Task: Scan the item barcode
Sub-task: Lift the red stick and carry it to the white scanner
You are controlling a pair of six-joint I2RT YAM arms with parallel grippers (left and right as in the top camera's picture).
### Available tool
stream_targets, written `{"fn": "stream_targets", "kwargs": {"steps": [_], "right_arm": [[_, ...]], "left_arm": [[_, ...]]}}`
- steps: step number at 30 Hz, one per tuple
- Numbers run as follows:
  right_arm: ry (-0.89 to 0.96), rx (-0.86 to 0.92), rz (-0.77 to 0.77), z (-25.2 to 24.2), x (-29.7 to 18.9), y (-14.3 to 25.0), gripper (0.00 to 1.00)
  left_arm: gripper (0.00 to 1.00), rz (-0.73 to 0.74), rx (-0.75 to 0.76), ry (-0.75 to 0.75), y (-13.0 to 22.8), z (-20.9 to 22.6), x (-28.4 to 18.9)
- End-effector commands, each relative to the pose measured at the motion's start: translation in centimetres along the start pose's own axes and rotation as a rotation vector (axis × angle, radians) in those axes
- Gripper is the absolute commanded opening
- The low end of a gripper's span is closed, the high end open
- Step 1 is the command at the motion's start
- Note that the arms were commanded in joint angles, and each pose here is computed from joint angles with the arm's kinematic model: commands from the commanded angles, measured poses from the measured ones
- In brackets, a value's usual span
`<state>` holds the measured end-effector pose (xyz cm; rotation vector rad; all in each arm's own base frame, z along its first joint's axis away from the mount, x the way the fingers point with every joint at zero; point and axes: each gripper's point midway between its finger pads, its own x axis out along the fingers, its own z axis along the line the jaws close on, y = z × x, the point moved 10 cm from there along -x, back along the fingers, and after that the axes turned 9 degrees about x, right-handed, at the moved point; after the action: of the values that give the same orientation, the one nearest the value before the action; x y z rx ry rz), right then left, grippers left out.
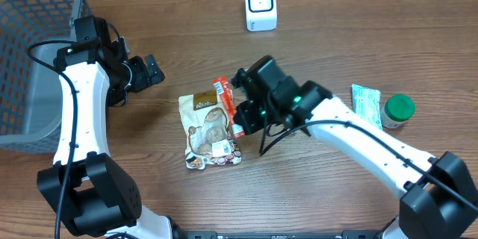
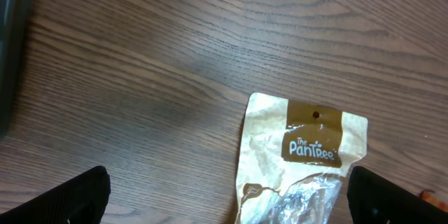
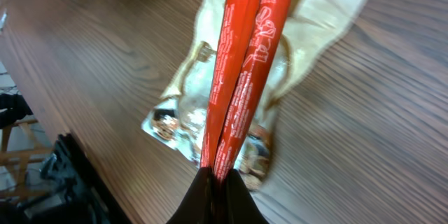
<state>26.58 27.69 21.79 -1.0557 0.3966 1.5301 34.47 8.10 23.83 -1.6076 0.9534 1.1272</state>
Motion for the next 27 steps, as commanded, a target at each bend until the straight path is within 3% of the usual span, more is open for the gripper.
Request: {"fn": "stream_targets", "kwargs": {"steps": [1,13,22,27], "right_arm": [[-0.079,-0.060,0.029,-0.8,-1.0,-0.3,0.04],[0.065,-0.086,-0.072,-4.3,-4.3,-2.2,0.04],[0.227,-0.138,-0.193,-2.0,-10.0,-5.2,0.04],[0.262,-0.282,-0.254,0.2,-13.8,-6.5,0.04]], "left_arm": [[1.00,-0.019,0.036,-0.007,-0.4,-0.1,-0.5],[0.99,-0.019,0.036,-0.007,-0.4,-0.1,-0.5],[1.00,-0.020,0.036,-0.007,-0.5,-0.1,-0.5],[1.00,-0.019,0.035,-0.007,-0.4,-0.1,-0.5]]}}
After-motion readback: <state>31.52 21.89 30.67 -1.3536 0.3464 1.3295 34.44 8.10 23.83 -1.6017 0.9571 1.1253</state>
